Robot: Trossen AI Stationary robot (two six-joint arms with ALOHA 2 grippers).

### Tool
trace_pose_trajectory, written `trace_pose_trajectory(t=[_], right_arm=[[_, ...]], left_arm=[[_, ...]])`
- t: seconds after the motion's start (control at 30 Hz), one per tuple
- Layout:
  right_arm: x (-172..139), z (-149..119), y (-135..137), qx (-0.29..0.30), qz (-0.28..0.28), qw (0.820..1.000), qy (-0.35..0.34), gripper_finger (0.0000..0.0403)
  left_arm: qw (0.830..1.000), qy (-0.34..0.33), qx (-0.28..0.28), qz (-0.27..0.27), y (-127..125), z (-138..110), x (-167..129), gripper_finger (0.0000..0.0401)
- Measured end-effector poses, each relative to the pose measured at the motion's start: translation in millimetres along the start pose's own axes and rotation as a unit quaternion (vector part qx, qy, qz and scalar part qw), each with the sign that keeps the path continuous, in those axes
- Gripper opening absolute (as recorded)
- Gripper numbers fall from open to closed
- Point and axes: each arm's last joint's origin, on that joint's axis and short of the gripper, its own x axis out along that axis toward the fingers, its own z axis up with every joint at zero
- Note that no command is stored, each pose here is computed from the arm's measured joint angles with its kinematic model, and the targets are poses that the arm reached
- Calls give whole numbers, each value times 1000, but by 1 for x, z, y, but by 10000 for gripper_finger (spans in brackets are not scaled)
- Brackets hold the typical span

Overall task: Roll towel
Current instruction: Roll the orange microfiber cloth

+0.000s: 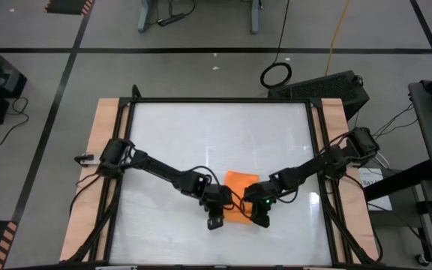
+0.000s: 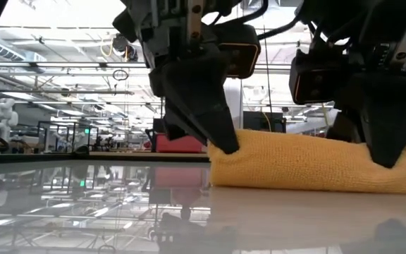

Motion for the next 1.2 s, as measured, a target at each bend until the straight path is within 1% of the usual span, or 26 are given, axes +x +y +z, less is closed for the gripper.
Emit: trace_pose_trajectory(t=[0.13, 0.27, 0.37, 0.57, 0.77, 0.97, 1.07, 1.2], right_arm=[[1, 0, -1, 2, -9, 1000, -4, 22], [1, 0, -2, 2, -21, 1000, -14, 24], [0, 1, -3, -2, -33, 999, -22, 24], [0, 0, -4, 1, -44, 999, -26, 24], [0, -1, -5, 9, -51, 998, -19, 25], [0, -2, -6, 19, -54, 998, -18, 25], [0, -2, -6, 22, -54, 998, -18, 25], [0, -2, -6, 29, -54, 998, -19, 25]], left_arm=[[1000, 4, -24, -6, 6, 3, -2, 15], [999, 11, -33, -8, 8, 3, -3, 15], [999, 15, -38, 5, 11, 2, -3, 23], [998, 9, -45, 43, 13, 0, -3, 70], [998, 7, -46, 52, 14, 0, -3, 122], [997, -10, -44, 70, 15, 1, -3, 170], [997, -12, -41, 69, 14, 2, -5, 185], [997, -22, -16, 67, 6, 2, -13, 189]])
